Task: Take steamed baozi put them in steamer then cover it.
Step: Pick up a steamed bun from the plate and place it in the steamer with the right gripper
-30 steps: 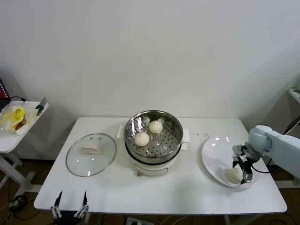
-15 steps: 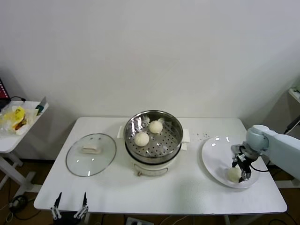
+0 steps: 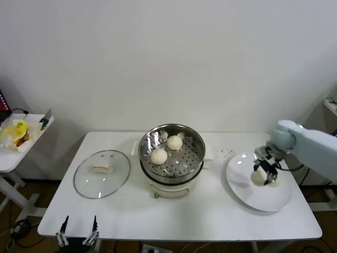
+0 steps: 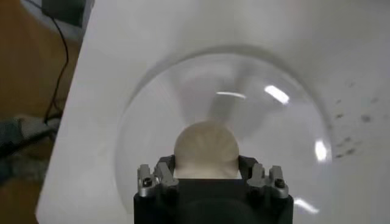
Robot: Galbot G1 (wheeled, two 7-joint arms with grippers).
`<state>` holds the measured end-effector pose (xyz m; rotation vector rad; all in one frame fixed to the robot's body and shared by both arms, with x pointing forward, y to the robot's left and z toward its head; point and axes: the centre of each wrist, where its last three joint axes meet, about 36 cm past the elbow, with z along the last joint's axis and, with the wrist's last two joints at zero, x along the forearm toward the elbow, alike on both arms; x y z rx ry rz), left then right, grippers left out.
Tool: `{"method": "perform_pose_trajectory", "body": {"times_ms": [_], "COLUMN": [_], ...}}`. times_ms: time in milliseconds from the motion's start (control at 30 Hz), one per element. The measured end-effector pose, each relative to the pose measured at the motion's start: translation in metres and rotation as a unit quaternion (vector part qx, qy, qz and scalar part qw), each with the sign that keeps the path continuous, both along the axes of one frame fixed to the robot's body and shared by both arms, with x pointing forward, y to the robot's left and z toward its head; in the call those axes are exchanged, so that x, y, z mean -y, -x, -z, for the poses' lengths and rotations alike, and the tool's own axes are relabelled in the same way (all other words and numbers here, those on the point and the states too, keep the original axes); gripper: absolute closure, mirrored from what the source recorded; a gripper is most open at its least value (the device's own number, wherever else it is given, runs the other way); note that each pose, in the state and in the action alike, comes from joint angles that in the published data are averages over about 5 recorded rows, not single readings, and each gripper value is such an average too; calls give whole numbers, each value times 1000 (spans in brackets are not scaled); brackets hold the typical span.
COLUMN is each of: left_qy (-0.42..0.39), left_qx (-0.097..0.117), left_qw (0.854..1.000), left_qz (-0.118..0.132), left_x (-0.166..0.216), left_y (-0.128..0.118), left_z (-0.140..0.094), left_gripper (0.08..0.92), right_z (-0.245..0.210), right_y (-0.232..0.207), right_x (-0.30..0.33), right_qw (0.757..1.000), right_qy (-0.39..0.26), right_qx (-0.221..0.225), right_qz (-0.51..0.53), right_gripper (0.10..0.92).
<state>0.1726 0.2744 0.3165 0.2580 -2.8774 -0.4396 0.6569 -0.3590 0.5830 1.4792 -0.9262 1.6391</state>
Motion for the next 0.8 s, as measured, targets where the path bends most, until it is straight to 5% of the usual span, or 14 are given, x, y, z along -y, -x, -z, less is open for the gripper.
{"method": "perform_pose_trajectory", "body": {"times_ms": [400,800], "left_qy": [0,-1], "left_qx": [6,9], "left_qw": [1000,1000], "left_qz": [1,-4], "left_x": [5,4], "left_y": [-6,-6], "left_z": [-5,-10], "left_gripper": [177,177], "right_z": [-143,-130], "right_y": [-20,-3], "right_x": [-140,-279], "right_qw": [963,898], "right_qy": [31,65], "right_qx": [47,31], "right_qz": [-265,-435], "right_gripper": [329,319]}}
